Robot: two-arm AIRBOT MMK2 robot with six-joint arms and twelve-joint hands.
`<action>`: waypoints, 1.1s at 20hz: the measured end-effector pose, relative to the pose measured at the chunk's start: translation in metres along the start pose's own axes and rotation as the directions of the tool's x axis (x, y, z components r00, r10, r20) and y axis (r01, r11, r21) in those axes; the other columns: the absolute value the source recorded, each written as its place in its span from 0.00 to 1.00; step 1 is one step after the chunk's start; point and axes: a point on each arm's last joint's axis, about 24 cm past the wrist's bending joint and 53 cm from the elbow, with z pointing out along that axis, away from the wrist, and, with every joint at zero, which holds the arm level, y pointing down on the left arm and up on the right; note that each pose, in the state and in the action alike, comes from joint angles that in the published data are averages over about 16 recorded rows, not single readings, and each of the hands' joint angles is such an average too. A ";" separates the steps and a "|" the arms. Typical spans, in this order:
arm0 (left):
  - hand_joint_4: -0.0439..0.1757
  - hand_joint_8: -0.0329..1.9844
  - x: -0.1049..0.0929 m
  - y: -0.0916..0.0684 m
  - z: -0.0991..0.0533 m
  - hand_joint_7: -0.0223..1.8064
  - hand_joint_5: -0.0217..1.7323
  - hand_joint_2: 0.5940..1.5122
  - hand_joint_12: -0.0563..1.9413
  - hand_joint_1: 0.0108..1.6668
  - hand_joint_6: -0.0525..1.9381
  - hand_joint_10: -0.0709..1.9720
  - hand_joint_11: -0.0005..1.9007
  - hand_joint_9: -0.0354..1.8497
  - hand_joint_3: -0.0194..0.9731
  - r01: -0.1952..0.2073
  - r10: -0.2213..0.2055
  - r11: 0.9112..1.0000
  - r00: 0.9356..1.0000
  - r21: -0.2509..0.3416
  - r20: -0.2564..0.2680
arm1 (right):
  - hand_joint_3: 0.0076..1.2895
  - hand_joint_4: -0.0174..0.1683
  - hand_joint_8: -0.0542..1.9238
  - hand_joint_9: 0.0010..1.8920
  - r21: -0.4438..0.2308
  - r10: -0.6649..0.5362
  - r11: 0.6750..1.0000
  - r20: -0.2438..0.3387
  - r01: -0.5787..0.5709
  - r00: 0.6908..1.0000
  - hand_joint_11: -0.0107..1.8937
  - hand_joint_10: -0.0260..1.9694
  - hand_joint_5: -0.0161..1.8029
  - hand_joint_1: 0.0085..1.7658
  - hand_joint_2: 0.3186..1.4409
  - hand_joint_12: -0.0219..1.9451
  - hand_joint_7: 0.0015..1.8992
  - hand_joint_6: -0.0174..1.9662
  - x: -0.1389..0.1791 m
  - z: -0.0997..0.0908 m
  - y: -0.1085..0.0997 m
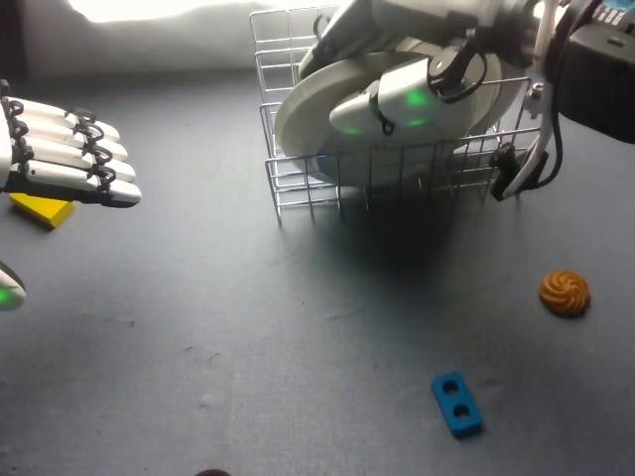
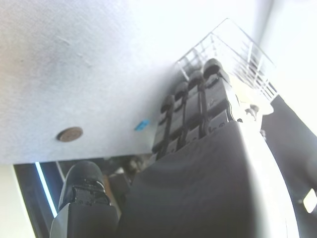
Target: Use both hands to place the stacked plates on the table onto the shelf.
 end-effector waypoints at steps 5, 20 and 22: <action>0.22 0.02 -0.001 -0.001 0.000 0.05 0.04 0.56 0.03 0.01 0.04 0.04 0.02 0.04 0.04 -0.002 0.002 1.000 1.000 0.004 0.001 | 0.00 0.08 0.04 0.46 -0.054 -0.061 0.997 0.037 0.063 0.997 0.25 0.08 0.47 0.60 0.66 0.70 0.48 0.03 -0.019 -0.008 0.025; 0.21 0.02 0.002 -0.036 0.008 0.08 0.08 0.58 0.05 0.01 0.04 0.04 0.03 0.07 0.04 -0.047 0.049 0.994 0.999 0.098 -0.019 | 0.00 0.08 0.04 0.44 -0.096 -0.354 0.923 0.164 0.372 0.921 0.18 0.03 0.47 0.57 0.65 0.70 0.46 0.03 -0.063 -0.105 0.088; 0.21 0.02 0.004 -0.041 0.008 0.10 0.10 0.58 0.06 0.01 0.04 0.04 0.04 0.09 0.04 -0.057 0.061 0.992 0.998 0.110 -0.027 | 0.00 0.08 0.04 0.44 -0.078 -0.374 0.917 0.171 0.390 0.912 0.18 0.03 0.47 0.55 0.65 0.70 0.46 0.03 -0.067 -0.121 0.087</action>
